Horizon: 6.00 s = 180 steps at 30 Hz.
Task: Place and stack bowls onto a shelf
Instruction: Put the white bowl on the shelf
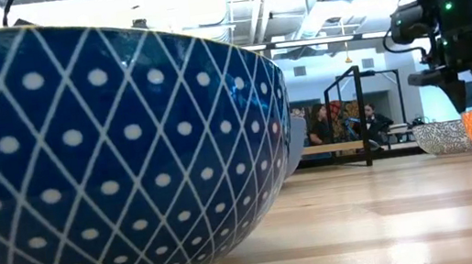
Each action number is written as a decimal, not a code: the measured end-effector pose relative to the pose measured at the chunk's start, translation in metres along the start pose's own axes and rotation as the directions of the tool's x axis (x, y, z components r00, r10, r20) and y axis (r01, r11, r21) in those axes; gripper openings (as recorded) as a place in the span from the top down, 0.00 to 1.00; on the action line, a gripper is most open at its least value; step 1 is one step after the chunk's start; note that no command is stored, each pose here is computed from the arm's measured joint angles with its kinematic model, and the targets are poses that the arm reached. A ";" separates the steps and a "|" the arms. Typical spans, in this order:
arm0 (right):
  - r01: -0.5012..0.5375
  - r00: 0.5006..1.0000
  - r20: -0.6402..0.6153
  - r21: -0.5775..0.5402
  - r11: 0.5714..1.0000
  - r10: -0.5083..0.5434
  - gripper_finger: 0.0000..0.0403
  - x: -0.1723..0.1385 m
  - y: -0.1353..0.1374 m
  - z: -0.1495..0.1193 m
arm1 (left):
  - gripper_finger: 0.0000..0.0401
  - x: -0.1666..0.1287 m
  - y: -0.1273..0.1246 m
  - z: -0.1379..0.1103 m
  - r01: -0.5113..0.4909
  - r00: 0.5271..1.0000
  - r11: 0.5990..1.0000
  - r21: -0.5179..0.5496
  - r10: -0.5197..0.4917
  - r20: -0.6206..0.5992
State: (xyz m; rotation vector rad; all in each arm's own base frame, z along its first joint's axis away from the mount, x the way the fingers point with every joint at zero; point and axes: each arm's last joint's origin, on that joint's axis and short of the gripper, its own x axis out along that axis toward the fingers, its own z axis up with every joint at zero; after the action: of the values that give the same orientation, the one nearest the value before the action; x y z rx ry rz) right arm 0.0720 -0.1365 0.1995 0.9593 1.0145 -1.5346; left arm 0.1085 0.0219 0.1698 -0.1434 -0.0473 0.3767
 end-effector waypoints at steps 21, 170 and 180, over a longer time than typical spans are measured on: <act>-0.046 0.999 0.004 -0.068 0.997 0.046 0.50 -0.001 0.008 -0.002 | 0.73 -0.002 0.011 0.033 -0.379 0.918 0.924 -0.041 0.370 -0.139; -0.322 0.544 0.231 -0.831 0.454 0.807 0.50 -0.121 0.109 -0.034 | 0.73 0.119 0.121 0.059 -0.618 -0.157 0.559 0.553 0.602 -0.783; -0.314 0.564 0.230 -0.829 0.463 0.793 0.50 -0.120 0.108 -0.035 | 0.73 0.105 0.134 0.061 -0.706 -0.251 0.435 0.559 0.583 -0.772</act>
State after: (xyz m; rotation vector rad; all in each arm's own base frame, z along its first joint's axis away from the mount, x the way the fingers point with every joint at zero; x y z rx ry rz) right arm 0.2007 -0.0804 0.2858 0.1427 0.5837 -0.6039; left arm 0.1528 0.1916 0.2124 -0.5227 1.4213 1.4190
